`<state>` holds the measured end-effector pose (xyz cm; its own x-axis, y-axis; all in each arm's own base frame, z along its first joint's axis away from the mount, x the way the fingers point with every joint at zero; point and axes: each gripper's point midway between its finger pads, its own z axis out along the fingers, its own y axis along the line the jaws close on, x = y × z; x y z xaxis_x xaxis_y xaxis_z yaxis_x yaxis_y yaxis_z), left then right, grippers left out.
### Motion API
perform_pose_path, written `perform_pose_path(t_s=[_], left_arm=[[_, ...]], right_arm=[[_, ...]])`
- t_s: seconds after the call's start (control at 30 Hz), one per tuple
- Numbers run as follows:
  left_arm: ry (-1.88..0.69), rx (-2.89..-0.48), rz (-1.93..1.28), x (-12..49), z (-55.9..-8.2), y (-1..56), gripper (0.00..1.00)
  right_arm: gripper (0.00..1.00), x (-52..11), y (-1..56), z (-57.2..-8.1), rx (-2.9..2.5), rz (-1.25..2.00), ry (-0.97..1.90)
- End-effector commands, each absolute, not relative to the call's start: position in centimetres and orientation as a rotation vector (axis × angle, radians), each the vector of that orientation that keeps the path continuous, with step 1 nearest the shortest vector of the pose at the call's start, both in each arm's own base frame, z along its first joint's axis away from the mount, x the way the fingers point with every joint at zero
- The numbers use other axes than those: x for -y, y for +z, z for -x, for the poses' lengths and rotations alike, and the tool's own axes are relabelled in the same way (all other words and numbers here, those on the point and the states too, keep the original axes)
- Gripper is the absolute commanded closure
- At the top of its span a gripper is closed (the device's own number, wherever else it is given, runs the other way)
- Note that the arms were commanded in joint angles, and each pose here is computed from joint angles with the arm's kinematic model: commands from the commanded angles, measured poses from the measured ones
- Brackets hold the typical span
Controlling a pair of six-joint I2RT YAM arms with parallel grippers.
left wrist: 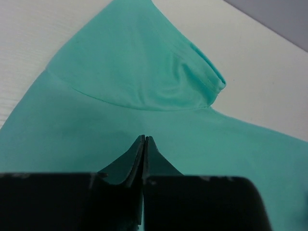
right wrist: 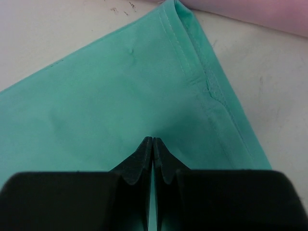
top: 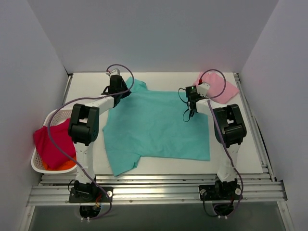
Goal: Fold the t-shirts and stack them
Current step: Flatten the tshirt out
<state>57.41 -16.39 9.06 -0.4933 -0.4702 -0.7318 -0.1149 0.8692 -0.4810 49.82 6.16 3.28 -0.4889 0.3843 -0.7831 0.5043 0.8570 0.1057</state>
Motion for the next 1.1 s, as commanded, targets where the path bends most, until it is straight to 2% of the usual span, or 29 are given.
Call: perform_pose_path(t_s=[0.0,0.27,0.57,0.87,1.07], left_arm=[[-0.542,-2.059,0.398,17.3,-59.6,10.7,0.96],[-0.581,-2.074,0.423,16.5,-61.8,8.5,0.96],[-0.502,-2.083,0.547,12.8,-63.6,6.6,0.96],[-0.558,-2.161,0.554,12.8,-65.0,3.8,0.98],[-0.512,-2.317,0.584,12.5,-65.0,1.3,0.98]], right_arm=[[1.0,-5.7,4.2,-51.8,-2.122,-0.683,-0.167],[1.0,-5.4,2.6,-55.0,-2.146,-0.689,-0.169],[1.0,-6.4,3.2,-60.3,-2.139,-0.663,-0.079],[1.0,-7.2,2.8,-63.4,-2.126,-0.644,-0.009],[1.0,-9.0,3.8,-64.6,-2.079,-0.588,0.103]])
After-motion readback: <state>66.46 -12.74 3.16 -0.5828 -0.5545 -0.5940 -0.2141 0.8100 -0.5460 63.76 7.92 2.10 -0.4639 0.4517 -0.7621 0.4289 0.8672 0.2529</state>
